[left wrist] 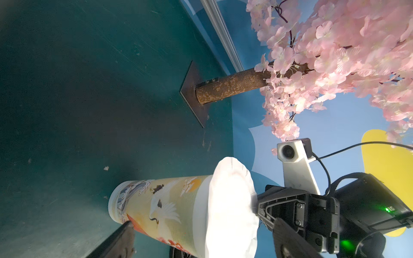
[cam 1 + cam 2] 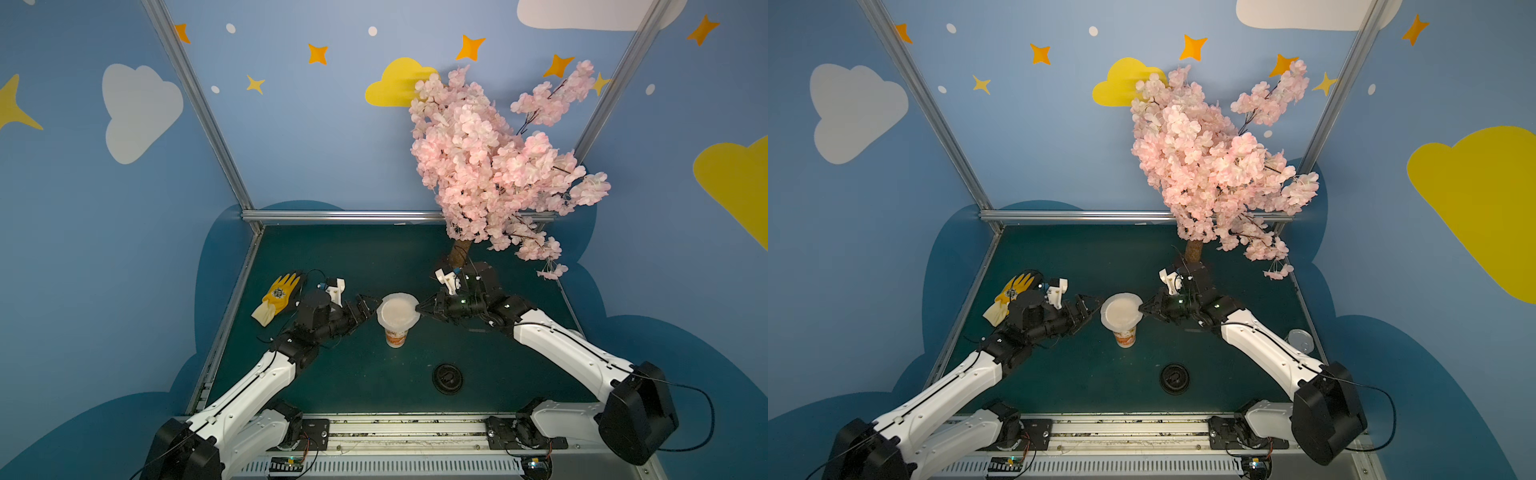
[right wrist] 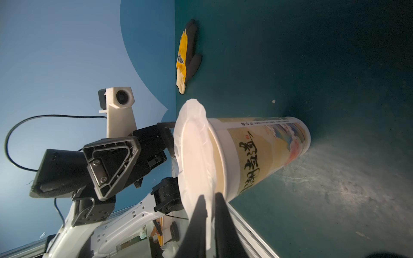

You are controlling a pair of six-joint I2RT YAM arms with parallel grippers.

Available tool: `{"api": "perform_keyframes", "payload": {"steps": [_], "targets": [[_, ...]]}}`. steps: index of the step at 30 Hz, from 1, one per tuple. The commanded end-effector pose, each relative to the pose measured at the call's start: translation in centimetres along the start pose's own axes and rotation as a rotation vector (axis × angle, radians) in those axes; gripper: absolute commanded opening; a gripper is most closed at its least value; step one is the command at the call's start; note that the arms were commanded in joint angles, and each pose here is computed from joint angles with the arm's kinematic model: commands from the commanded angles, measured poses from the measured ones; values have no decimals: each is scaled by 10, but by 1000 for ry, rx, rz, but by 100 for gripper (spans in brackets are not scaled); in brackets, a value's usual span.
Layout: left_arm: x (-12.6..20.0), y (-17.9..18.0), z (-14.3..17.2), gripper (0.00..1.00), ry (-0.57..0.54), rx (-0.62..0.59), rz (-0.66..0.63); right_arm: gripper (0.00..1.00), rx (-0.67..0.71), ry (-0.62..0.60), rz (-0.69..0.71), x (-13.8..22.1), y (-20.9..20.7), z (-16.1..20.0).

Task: Put the leak-proof paper on the milk tea cups
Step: Place the leak-proof paper at the cup.

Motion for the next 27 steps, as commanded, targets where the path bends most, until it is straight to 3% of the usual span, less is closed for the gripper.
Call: {"api": "perform_keyframes", "payload": {"steps": [1, 13, 15, 19, 27], "targets": [[0, -14, -1, 95, 2, -35, 38, 17, 3, -4, 29, 2, -5, 1], [0, -15, -2, 95, 1, -41, 38, 42, 74, -17, 116, 13, -8, 1], [1, -14, -2, 95, -7, -40, 33, 47, 120, -25, 179, 24, -9, 2], [5, -8, -6, 96, -53, -47, 3, 48, 211, -16, 348, 52, -19, 14], [23, 11, -25, 97, -199, -52, -66, 55, 273, 126, 693, 88, -53, 84]]}}
Point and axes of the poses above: each gripper's point midway between its finger pads, its own x axis back along the fingers, its own y axis along the line the jaws close on, z = x × y, the point moved 4 cm from there along x, back along the fingers, and after that the axes turned 12 degrees about x, right-handed, at the moved point
